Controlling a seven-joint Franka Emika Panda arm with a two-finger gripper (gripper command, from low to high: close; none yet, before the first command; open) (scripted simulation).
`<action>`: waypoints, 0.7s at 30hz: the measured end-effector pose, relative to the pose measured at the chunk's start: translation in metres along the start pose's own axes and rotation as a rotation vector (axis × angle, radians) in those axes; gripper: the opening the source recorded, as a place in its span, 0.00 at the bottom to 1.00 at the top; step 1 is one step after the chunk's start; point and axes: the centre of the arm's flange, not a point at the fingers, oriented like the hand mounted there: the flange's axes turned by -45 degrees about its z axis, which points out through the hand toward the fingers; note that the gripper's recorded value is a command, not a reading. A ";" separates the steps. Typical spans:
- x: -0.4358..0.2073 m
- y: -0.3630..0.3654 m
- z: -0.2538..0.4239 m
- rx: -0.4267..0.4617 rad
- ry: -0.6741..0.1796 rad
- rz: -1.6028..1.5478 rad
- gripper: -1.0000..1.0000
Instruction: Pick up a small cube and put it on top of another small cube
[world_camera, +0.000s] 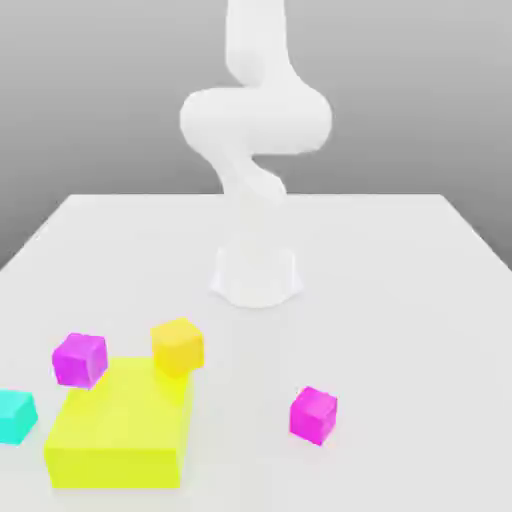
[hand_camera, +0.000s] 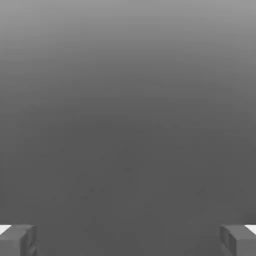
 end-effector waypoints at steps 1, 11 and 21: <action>-0.006 -0.002 0.028 0.026 -0.037 -0.039 0.50; -0.130 -0.053 0.249 0.228 -0.369 -0.442 0.50; -0.309 -0.080 0.346 0.330 -0.653 -0.859 0.50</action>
